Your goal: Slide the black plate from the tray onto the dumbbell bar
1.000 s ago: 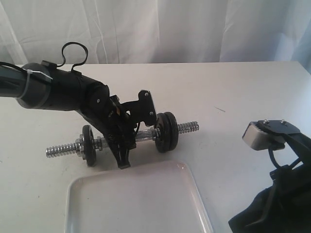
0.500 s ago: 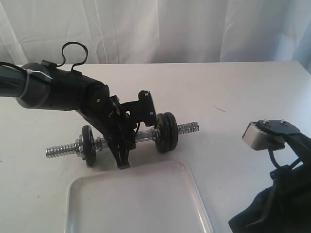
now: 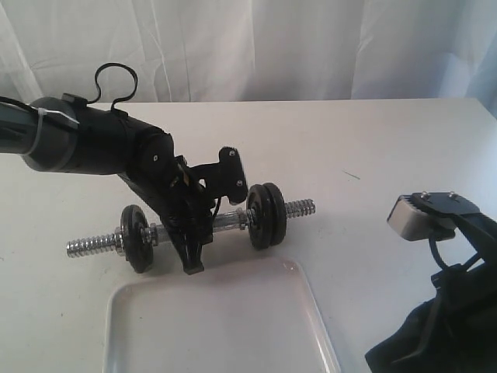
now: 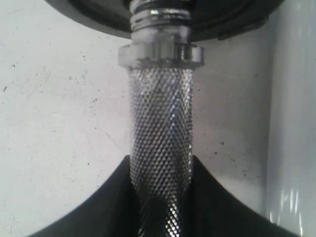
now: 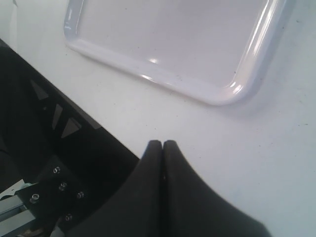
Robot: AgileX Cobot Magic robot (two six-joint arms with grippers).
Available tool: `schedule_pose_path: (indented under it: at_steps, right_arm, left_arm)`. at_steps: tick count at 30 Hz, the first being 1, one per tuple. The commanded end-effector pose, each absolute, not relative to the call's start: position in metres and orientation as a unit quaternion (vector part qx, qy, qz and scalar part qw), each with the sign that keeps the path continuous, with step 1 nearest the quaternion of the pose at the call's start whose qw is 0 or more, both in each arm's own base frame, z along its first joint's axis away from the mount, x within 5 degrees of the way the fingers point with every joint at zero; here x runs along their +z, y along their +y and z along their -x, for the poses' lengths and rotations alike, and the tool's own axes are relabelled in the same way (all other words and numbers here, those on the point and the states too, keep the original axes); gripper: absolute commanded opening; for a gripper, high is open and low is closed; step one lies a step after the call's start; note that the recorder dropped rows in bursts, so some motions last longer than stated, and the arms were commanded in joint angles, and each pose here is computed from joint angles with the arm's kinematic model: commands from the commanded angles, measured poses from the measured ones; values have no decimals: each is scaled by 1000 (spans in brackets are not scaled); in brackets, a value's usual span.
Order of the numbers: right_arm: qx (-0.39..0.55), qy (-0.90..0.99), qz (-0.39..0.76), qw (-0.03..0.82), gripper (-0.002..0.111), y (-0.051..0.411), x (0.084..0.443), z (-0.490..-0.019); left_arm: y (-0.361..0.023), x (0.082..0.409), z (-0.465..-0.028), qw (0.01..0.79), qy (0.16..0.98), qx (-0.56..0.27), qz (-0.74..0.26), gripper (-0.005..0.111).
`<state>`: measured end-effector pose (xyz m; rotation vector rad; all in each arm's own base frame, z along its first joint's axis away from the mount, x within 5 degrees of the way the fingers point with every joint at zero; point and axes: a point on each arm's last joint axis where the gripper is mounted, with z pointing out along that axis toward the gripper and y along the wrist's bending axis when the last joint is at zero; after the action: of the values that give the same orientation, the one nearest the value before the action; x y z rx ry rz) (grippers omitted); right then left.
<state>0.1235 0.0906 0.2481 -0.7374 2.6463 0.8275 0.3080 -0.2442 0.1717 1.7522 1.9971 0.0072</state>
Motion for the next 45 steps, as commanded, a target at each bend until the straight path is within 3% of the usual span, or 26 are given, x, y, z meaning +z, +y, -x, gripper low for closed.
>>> schedule_pose_path:
  at_steps: [1,9,17,19,23,25,29,35,45]
  right_arm:
    - [289,912,258,137,0,90,248,-122]
    - [289,912,258,137,0,90,248,-122]
    - [289,912,258,137,0,90,248,-122]
    - [289,911,259,138,0,90,248,-122]
    - [288,911,261,139,0,90,248,-122]
    - [287,911,260,142,0,90,248,-123]
    - [286,910,263,144,0,90,248,-123]
    - [282,910,260,157,0,90,249,-126]
    - [282,910,262,153,0,90,248,-125]
  left_arm:
    - [-244,221,-305,317,718,0,-619,36]
    - [-244,220,-303,308,722,-3,-619,53]
    - [-243,220,-303,304,716,2,-628,54]
    - [-245,224,-310,343,686,26,-641,49]
    - [-248,246,-335,503,632,56,-587,17]
    - [-242,241,-353,529,632,67,-563,0]
    - [-222,198,-394,474,692,72,-540,0]
    - [-228,154,-417,442,687,86,-571,0]
    - [-230,144,-419,411,703,79,-575,0]
